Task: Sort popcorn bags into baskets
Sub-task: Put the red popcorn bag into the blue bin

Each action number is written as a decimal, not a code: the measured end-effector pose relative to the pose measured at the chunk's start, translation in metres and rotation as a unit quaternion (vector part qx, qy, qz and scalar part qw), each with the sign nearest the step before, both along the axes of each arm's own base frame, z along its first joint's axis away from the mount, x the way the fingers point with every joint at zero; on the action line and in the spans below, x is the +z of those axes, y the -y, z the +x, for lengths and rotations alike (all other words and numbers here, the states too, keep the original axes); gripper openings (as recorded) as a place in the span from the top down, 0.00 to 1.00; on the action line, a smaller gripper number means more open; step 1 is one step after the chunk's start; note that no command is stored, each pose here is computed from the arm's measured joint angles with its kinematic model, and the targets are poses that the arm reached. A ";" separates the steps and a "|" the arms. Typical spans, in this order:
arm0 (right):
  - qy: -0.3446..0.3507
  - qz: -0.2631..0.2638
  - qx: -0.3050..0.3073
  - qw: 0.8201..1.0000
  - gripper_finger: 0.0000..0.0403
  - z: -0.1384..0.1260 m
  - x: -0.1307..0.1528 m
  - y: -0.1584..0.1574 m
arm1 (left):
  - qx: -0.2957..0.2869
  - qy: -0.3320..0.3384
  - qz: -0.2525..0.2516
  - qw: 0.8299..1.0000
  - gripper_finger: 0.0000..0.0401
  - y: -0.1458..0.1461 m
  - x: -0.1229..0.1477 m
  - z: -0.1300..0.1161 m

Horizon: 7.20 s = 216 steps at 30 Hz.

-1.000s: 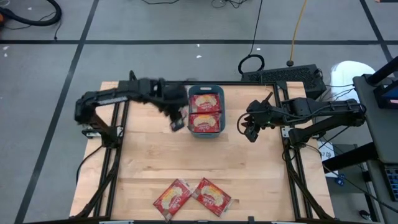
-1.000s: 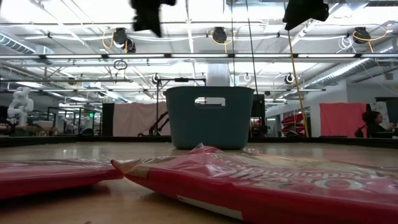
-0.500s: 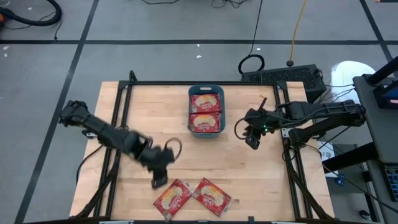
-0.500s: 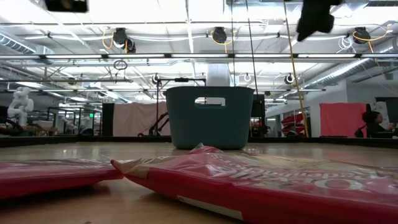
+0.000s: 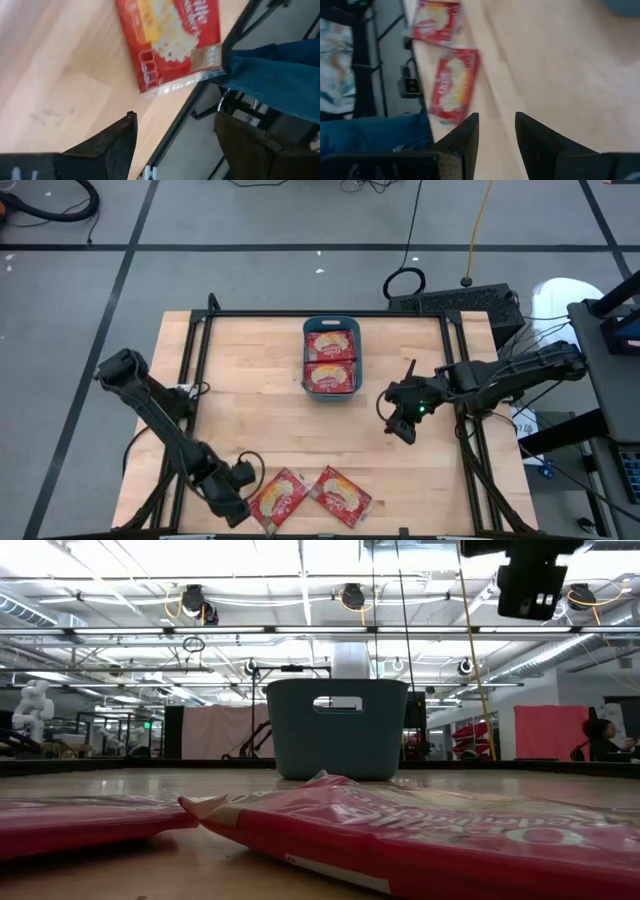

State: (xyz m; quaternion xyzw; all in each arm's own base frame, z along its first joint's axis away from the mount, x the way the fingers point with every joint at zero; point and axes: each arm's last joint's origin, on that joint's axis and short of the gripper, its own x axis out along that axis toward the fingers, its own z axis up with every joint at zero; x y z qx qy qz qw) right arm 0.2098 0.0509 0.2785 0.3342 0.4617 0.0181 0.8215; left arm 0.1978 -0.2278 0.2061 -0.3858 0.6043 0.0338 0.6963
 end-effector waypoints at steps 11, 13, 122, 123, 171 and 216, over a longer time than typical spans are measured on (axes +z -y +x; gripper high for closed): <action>0.039 0.014 0.036 0.999 0.71 0.000 0.001 -0.018 | -0.055 0.028 0.082 0.995 0.33 0.018 -0.048 0.013; 0.043 0.015 0.042 0.998 0.71 -0.001 0.002 -0.020 | -0.049 0.024 0.091 0.994 0.33 0.019 -0.056 0.015; 0.133 -0.776 0.275 0.551 0.96 0.098 0.149 0.009 | 0.209 0.555 0.024 0.805 0.64 -0.248 0.170 0.043; 0.127 -0.777 0.269 0.555 0.97 0.098 0.149 0.011 | 0.216 0.557 0.037 0.801 0.59 -0.250 0.170 0.043; -0.060 -0.511 0.133 0.847 0.97 0.150 0.023 0.133 | 0.335 0.439 0.272 0.788 0.42 -0.297 0.169 -0.031; -0.141 -0.507 0.112 0.843 0.68 0.176 -0.037 0.166 | 0.328 0.435 0.247 0.801 0.42 -0.291 0.166 -0.029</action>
